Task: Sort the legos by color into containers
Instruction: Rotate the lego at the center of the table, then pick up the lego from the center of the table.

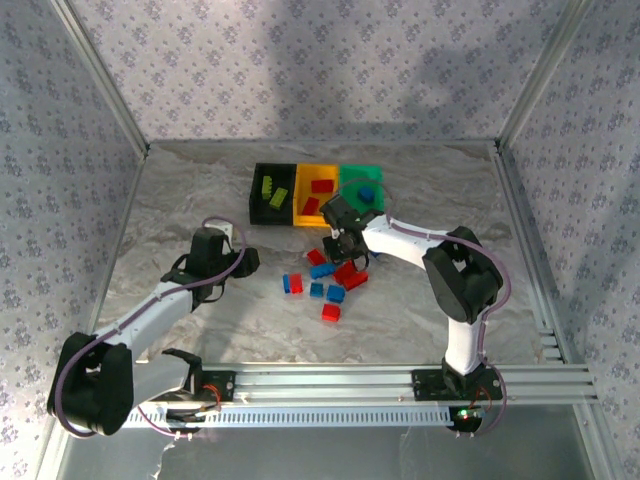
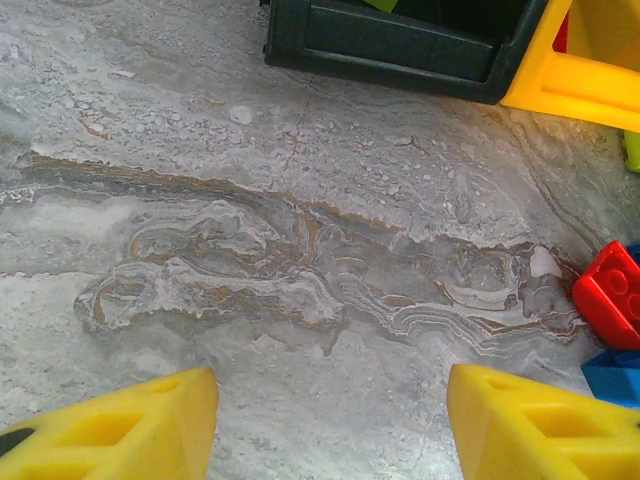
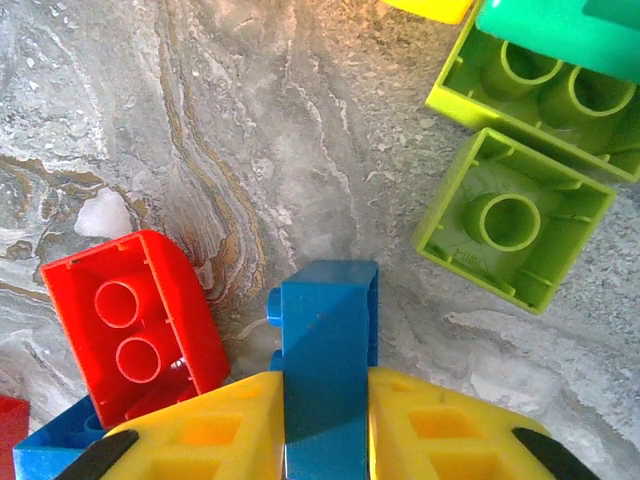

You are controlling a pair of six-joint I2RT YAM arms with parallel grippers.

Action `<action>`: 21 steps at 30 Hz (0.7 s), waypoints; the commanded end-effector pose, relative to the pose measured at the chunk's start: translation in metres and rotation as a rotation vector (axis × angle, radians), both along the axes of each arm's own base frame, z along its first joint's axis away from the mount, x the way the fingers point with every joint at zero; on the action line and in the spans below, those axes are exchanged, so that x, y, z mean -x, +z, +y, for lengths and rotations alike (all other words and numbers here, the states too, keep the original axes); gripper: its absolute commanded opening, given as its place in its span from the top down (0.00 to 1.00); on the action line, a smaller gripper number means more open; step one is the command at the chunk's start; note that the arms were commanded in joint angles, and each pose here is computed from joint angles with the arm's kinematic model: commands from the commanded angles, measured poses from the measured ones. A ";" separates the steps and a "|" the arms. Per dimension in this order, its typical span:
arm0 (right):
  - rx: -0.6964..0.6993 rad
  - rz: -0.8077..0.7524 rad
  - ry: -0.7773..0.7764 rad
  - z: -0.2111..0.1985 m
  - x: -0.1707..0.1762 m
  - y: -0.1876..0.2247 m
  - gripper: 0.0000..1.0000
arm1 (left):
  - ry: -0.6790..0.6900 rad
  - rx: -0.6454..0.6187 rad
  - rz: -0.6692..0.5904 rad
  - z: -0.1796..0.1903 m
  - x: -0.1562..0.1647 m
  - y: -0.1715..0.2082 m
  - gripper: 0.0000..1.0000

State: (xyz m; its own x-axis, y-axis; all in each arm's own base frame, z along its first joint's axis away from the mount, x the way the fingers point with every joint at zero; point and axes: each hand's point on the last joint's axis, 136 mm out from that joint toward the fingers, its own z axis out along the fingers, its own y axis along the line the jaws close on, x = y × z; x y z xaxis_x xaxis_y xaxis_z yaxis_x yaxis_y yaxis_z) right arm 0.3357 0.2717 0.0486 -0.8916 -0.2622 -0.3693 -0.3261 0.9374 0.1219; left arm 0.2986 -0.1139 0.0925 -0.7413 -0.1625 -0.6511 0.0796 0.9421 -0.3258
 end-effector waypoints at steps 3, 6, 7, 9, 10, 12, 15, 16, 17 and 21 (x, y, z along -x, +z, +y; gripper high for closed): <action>0.053 0.009 0.009 -0.005 0.002 -0.002 0.61 | -0.025 0.006 -0.019 -0.004 -0.003 0.004 0.38; 0.059 0.018 0.006 -0.005 0.002 -0.006 0.59 | -0.024 0.004 -0.019 -0.004 -0.003 0.003 0.38; 0.058 0.021 0.005 -0.004 0.002 -0.007 0.59 | -0.023 0.004 -0.020 -0.004 -0.003 0.004 0.38; 0.064 0.020 0.004 -0.004 0.000 -0.009 0.59 | -0.024 0.004 -0.020 -0.004 -0.003 0.004 0.38; 0.065 0.023 0.004 -0.004 -0.001 -0.011 0.59 | -0.025 0.005 -0.021 -0.004 -0.003 0.004 0.38; 0.067 0.030 0.001 -0.004 -0.003 -0.014 0.59 | -0.025 0.005 -0.019 -0.004 -0.002 0.004 0.38; 0.070 0.035 0.004 -0.002 -0.003 -0.017 0.64 | -0.025 0.002 -0.018 -0.004 -0.002 0.003 0.38; 0.071 0.033 0.005 -0.002 -0.003 -0.016 0.67 | -0.025 0.003 -0.021 -0.004 -0.003 0.004 0.38; 0.071 0.028 0.006 -0.003 -0.003 -0.014 0.68 | -0.025 0.004 -0.021 -0.004 -0.003 0.004 0.38; 0.053 0.006 0.010 -0.002 -0.002 0.002 0.71 | -0.024 0.003 -0.019 -0.004 -0.003 0.003 0.38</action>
State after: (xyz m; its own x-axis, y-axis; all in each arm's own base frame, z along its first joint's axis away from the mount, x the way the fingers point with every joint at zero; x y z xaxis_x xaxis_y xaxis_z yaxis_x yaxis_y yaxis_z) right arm 0.3378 0.2698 0.0315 -0.9008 -0.2843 -0.3283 -0.3279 0.9409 0.0849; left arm 0.2986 -0.1139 0.0922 -0.7418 -0.1624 -0.6506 0.0793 0.9422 -0.3256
